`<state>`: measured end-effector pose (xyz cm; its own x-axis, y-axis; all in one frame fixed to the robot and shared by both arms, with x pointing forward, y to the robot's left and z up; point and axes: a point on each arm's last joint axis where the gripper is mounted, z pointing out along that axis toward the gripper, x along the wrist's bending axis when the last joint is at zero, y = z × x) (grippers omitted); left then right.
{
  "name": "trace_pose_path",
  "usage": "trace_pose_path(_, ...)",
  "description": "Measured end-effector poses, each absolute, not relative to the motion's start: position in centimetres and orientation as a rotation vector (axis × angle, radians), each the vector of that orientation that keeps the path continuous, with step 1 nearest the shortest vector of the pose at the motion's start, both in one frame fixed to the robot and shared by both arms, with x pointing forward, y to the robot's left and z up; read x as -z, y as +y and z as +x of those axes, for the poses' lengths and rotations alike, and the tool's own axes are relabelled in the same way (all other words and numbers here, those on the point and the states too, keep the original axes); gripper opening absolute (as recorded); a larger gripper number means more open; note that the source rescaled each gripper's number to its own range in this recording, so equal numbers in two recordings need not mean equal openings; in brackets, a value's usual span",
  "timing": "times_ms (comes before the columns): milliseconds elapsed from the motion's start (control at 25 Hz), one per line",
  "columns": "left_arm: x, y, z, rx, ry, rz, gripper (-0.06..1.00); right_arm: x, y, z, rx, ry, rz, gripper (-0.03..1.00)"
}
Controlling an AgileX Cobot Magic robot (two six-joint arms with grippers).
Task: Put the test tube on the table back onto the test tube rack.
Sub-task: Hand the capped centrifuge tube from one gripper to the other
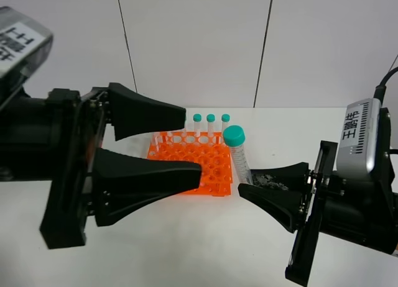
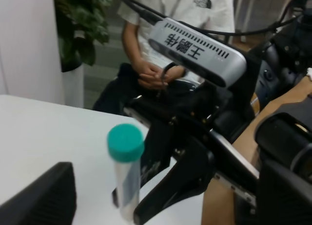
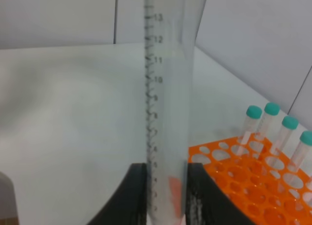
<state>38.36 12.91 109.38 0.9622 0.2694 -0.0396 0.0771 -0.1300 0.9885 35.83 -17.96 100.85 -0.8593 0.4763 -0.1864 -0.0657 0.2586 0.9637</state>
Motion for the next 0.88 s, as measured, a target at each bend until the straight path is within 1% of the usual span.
trace_pose_path(200, -109.0, 10.1, 39.0, -0.11, 0.198, 1.74, 0.73, -100.9, -18.0, 35.8, -1.639, 2.088, 0.369, 0.02)
trace_pose_path(320, -108.9, 9.2, 39.5, -0.119, 0.186, 1.757, 0.72, -100.9, -18.0, 35.9, -1.635, 2.084, 0.396, 0.02)
trace_pose_path(600, -109.3, 8.9, 40.9, -0.254, 0.203, 1.779, 0.72, -101.0, -17.9, 35.8, -1.652, 2.081, 0.375, 0.02)
trace_pose_path(880, -109.4, 8.9, 40.9, -0.263, 0.195, 1.779, 0.72, -101.0, -17.9, 35.8, -1.656, 2.078, 0.364, 0.02)
